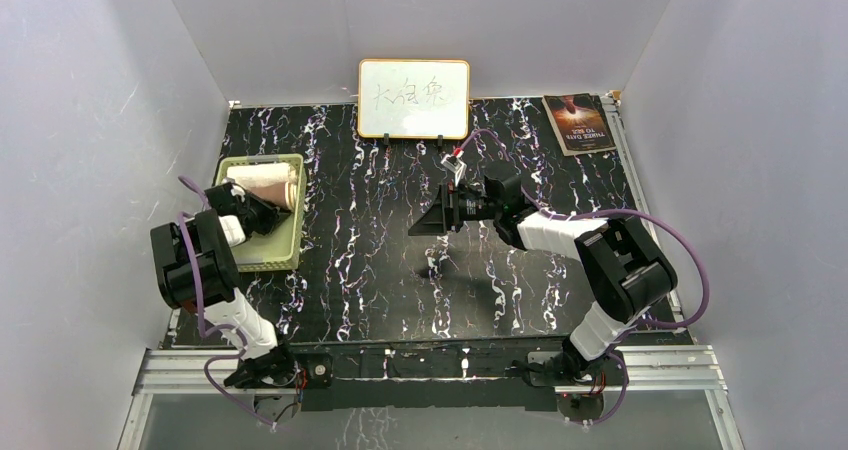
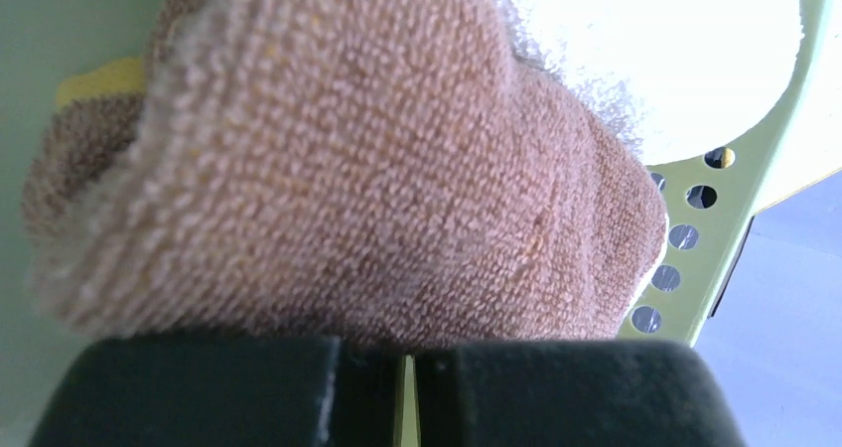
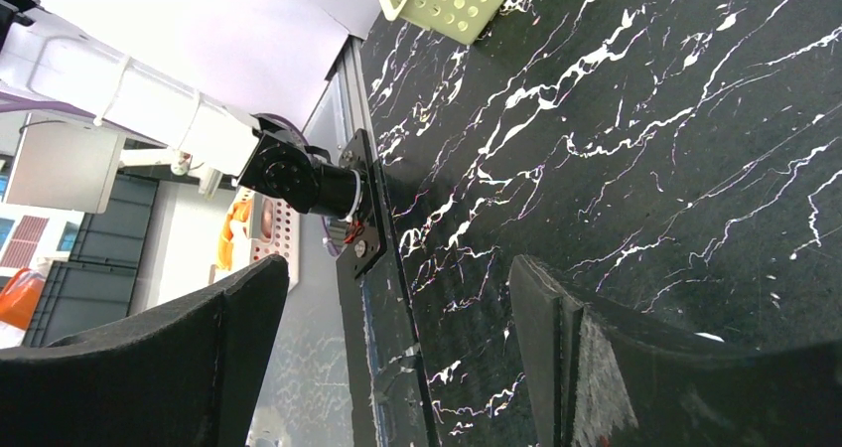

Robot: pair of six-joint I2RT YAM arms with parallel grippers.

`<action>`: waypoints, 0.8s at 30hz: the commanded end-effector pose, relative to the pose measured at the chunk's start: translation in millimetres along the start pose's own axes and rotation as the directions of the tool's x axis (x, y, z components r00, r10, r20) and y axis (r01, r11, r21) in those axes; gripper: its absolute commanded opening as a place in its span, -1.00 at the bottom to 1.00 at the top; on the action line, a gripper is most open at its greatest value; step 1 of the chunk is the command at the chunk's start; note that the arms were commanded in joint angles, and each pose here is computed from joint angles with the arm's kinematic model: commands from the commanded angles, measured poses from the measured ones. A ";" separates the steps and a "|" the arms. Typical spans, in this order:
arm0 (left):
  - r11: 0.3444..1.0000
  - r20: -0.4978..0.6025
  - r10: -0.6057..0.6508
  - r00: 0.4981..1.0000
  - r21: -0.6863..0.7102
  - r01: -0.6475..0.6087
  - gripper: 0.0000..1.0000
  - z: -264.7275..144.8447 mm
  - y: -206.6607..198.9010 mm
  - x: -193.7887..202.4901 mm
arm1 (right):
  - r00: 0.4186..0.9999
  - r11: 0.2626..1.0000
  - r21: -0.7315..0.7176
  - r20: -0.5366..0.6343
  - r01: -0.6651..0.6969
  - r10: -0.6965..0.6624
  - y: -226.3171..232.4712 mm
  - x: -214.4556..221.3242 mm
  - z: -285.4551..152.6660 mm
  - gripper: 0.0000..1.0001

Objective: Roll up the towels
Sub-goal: Place the towel in the bin, then move the bin to the corner of the board.

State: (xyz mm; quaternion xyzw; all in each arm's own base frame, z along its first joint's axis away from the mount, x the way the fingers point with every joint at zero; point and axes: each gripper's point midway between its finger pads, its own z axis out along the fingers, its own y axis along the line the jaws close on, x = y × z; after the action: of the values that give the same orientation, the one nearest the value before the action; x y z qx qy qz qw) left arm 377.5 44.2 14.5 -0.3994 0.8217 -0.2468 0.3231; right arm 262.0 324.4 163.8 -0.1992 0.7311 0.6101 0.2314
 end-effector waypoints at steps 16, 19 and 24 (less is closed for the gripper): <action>0.966 0.028 0.252 0.967 -0.073 -0.249 0.05 -102.2 -38.5 -7.0 | 0.997 0.997 -0.021 0.019 0.076 -0.076 10.2 -13.5 8.5 0.64; 0.950 -0.010 0.313 0.950 -0.014 -0.313 0.05 -109.1 -53.5 -2.4 | 0.997 0.997 -0.024 0.015 0.077 -0.076 11.4 -10.3 9.3 0.64; 0.911 -0.088 0.399 0.913 -0.080 -0.405 0.04 -98.0 -36.9 16.5 | 0.997 0.997 -0.024 0.013 0.079 -0.079 13.0 -7.3 9.5 0.65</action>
State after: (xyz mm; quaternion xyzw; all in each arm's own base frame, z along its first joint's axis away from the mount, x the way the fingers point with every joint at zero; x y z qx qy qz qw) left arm 340.1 37.3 126.1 -0.2653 0.8697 -0.1739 0.3781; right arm 256.1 330.2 160.7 -0.2064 0.7330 0.6067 0.2283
